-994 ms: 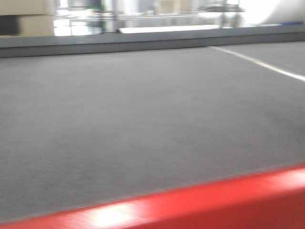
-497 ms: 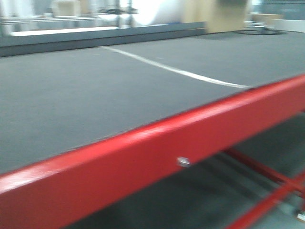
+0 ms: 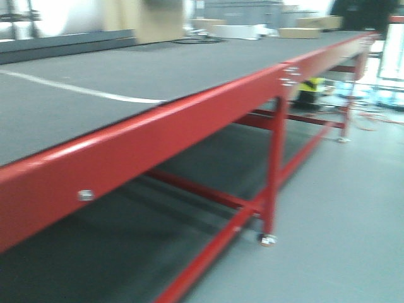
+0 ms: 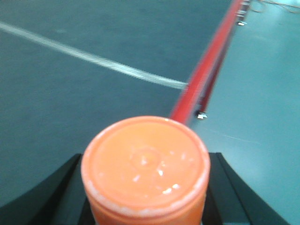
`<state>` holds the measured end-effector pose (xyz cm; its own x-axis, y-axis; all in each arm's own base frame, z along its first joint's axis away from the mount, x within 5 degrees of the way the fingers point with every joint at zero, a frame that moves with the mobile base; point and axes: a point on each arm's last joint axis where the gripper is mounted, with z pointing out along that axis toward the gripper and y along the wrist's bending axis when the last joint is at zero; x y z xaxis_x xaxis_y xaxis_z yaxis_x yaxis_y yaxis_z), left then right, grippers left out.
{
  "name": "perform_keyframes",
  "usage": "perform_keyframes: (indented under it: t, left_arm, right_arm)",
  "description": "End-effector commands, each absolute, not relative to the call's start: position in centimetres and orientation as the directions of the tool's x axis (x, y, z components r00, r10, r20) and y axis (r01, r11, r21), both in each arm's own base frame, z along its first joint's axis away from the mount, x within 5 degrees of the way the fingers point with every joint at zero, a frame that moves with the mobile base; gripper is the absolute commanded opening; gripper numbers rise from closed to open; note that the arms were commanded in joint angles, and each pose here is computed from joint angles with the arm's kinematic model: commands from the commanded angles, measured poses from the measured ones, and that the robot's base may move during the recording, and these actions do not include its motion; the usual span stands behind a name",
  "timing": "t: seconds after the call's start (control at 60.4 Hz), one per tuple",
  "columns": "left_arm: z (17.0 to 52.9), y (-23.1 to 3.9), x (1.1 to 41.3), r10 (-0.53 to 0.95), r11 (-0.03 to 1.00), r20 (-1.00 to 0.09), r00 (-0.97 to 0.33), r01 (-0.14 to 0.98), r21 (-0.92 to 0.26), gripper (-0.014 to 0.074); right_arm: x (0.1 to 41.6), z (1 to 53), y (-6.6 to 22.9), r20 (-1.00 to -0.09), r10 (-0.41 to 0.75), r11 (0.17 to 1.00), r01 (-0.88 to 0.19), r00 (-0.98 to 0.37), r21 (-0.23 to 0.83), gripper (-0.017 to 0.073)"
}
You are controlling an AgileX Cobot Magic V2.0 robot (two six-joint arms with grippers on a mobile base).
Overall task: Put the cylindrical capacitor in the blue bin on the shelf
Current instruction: 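Drive the base away from the table toward the blue-bin shelf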
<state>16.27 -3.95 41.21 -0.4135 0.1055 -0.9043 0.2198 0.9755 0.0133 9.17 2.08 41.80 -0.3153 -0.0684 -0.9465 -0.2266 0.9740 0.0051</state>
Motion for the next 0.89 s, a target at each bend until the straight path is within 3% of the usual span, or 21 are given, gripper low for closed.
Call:
perform_keyframes:
  t: [0.0,0.878]
  left_arm:
    - [41.46,-4.11,16.23,0.098,0.973,-0.915,-0.39,0.229,0.006,-0.0111]
    - [41.46,-4.1,16.23,0.099,0.973,-0.915,-0.39,0.229,0.008,-0.0111]
  right_arm:
    - [9.07,42.18,2.04,-0.955,-0.067,0.974,-0.225,-0.29,0.0,-0.0099]
    - [9.07,42.18,2.04,-0.955,-0.067,0.974,-0.225,-0.29,0.0,-0.0099]
